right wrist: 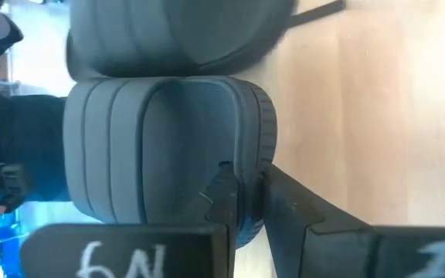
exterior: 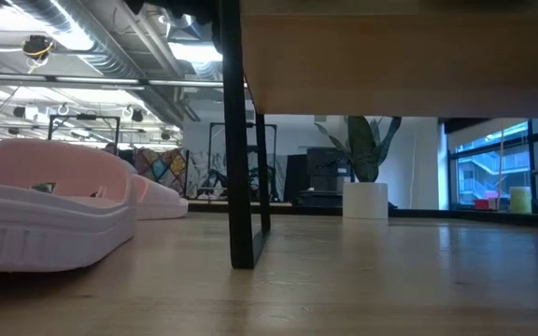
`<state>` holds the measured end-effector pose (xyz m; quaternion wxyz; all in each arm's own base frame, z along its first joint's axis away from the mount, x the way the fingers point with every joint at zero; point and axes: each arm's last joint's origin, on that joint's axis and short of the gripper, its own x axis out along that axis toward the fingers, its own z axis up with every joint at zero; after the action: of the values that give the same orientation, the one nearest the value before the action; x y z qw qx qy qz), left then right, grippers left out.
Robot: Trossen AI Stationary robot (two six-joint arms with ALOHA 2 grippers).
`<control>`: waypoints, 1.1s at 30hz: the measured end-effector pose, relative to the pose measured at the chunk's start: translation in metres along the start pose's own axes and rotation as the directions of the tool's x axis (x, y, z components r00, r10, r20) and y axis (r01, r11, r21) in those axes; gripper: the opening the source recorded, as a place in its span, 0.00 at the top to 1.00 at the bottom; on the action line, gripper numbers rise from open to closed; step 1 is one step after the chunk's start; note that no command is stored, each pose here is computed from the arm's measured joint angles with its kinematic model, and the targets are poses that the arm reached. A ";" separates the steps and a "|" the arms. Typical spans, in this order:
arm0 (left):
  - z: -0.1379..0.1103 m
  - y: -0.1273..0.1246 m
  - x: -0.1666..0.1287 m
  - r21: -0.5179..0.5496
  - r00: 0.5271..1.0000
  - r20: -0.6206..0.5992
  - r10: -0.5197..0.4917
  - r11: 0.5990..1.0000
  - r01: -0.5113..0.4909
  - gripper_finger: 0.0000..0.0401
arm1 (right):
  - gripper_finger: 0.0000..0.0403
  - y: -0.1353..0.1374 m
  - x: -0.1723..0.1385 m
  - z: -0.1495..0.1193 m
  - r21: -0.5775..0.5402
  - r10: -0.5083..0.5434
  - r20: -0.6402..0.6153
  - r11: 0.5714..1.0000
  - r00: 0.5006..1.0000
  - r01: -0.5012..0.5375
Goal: Pick and place slides into the shelf
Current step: Put the black slipper onto the shelf
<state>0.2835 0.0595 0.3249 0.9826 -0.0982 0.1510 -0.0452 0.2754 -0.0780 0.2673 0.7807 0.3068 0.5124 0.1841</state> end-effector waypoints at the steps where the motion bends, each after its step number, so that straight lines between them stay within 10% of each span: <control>1: 0.000 0.000 0.000 -0.007 1.000 0.000 0.000 1.000 0.000 0.52 | 0.87 0.001 0.001 0.000 -0.002 -0.001 -0.002 1.000 1.000 0.001; 33: -0.001 -0.009 0.003 -0.012 1.000 -0.008 -0.031 0.999 0.030 0.52 | 0.67 0.000 0.002 0.002 0.014 -0.066 0.012 0.998 0.998 0.066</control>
<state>0.2855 0.0501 0.3247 0.9806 -0.1062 0.1537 -0.0597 0.2785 -0.0772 0.2667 0.7873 0.2960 0.5188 0.1528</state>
